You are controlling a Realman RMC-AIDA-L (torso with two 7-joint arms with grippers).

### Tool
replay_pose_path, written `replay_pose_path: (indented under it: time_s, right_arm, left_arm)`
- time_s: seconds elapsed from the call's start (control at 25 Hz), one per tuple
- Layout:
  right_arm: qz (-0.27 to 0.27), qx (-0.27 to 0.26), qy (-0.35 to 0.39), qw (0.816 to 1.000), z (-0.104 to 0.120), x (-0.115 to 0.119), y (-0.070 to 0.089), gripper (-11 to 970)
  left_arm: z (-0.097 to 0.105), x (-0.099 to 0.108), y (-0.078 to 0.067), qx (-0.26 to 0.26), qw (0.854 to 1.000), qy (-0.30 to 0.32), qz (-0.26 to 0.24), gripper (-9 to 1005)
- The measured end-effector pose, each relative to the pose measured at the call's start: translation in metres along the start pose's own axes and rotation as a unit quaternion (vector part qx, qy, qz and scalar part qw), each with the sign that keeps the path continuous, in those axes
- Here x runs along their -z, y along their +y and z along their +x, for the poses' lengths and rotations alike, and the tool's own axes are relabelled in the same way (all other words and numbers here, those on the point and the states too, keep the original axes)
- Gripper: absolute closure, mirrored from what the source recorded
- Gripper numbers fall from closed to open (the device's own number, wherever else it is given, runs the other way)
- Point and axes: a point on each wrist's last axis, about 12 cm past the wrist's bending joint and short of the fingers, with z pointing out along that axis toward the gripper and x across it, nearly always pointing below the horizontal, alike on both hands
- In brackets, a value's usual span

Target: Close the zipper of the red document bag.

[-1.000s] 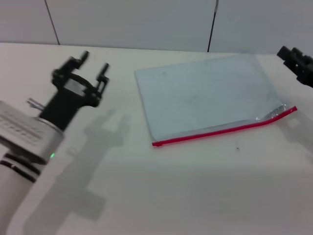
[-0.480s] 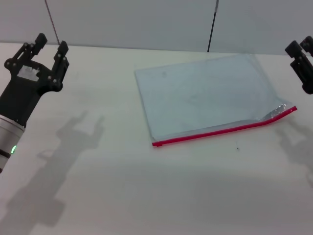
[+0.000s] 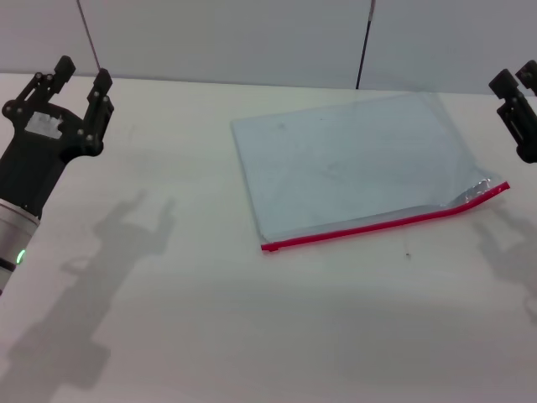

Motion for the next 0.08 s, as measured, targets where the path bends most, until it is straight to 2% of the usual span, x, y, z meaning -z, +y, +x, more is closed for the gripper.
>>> replay_pose_path:
  time_s: [0.08]
  right_arm:
    - [0.0,0.0,0.0,1.0,0.0,0.0,0.0,494]
  left_arm:
    - [-0.0001,0.0,0.0008,0.001,1.0,-0.001,-0.006,530]
